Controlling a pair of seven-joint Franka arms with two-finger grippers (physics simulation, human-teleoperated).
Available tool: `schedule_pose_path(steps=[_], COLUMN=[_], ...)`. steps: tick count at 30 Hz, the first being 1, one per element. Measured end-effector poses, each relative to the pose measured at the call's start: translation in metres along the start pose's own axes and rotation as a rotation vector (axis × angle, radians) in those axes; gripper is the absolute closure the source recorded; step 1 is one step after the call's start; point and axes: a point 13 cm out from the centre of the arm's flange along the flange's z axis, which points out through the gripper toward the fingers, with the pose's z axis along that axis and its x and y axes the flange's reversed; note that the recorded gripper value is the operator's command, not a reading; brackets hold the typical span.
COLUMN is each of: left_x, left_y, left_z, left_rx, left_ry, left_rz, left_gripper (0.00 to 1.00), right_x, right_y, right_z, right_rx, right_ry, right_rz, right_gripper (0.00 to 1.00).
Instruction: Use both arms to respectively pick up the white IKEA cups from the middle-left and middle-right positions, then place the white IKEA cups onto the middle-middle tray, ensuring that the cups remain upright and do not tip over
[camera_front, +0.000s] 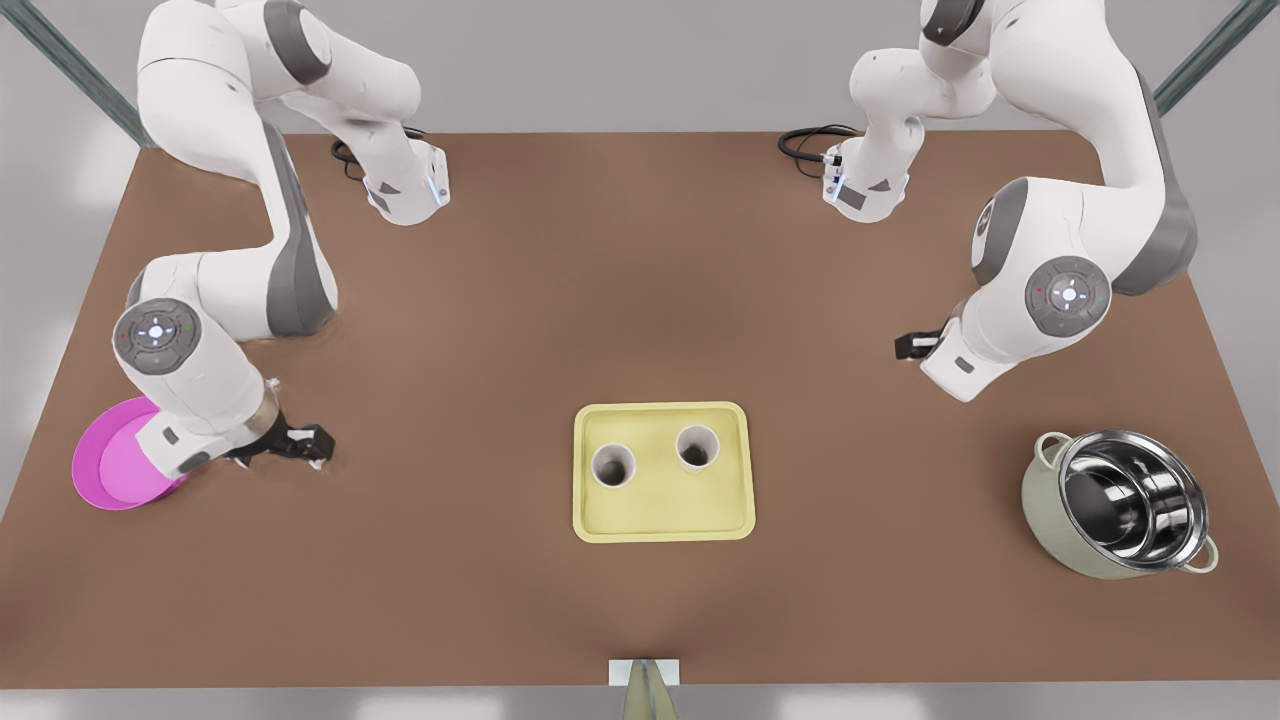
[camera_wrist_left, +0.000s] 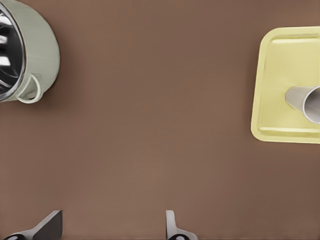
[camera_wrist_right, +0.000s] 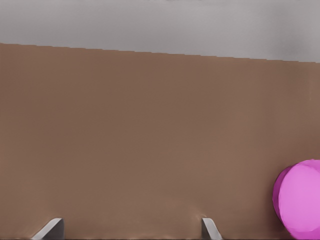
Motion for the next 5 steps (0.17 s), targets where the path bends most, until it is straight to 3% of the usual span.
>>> schedule_pose_path(steps=[2,5], left_x=[0.001,0.003], left_y=[0.0,-0.002], left_z=[0.0,0.001], left_rx=[0.0,0.009], left_ry=[0.003,0.011], left_rz=[0.012,0.028], left_gripper=[0.0,0.0], right_x=[0.048,0.102], right_y=[-0.031,-0.062], right_z=[-0.06,-0.087], right_rx=[0.028,-0.007], right_ry=[0.009,0.067], right_rz=[0.014,0.045], right_gripper=[0.0,0.0])
